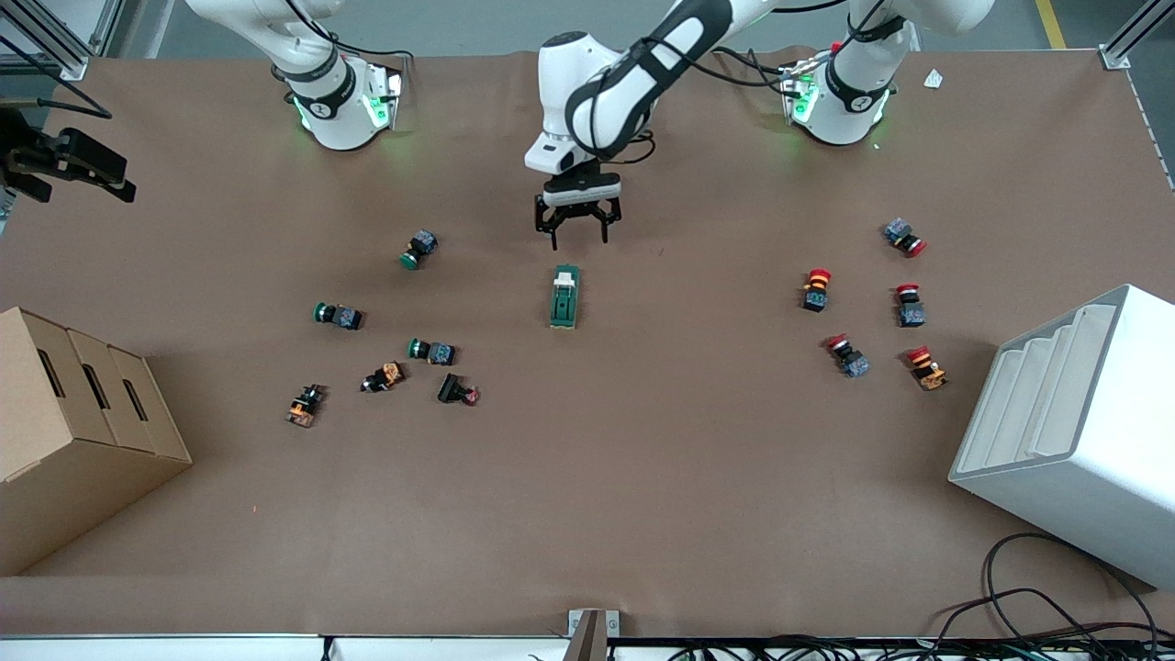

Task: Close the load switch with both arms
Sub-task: 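Move the left gripper over the green load switch and lower it, then reach the right gripper to the white switch handle while the left gripper holds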

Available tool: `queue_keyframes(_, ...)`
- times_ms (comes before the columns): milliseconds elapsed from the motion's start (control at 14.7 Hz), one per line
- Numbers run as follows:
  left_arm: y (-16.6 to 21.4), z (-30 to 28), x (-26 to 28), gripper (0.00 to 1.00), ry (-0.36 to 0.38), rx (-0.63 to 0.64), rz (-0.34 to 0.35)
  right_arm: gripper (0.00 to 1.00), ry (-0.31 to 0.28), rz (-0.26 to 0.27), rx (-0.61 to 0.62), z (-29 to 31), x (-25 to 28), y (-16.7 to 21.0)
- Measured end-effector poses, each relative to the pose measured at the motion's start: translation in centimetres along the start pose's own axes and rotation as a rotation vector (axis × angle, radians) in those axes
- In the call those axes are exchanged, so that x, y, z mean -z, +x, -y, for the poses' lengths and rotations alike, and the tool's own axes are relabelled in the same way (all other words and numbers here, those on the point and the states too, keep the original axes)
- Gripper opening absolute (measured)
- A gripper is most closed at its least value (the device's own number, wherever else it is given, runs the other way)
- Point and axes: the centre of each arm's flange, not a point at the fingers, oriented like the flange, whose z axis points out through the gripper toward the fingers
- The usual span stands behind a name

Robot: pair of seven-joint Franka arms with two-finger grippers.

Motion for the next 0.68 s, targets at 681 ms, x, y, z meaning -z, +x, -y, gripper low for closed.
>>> queue_keyframes(681,-6.9,1.3,-5.5,1.0,-0.036,-0.184,-0.249,1.0,-0.007,0.079,-0.008,0.1,-7.1,5.9)
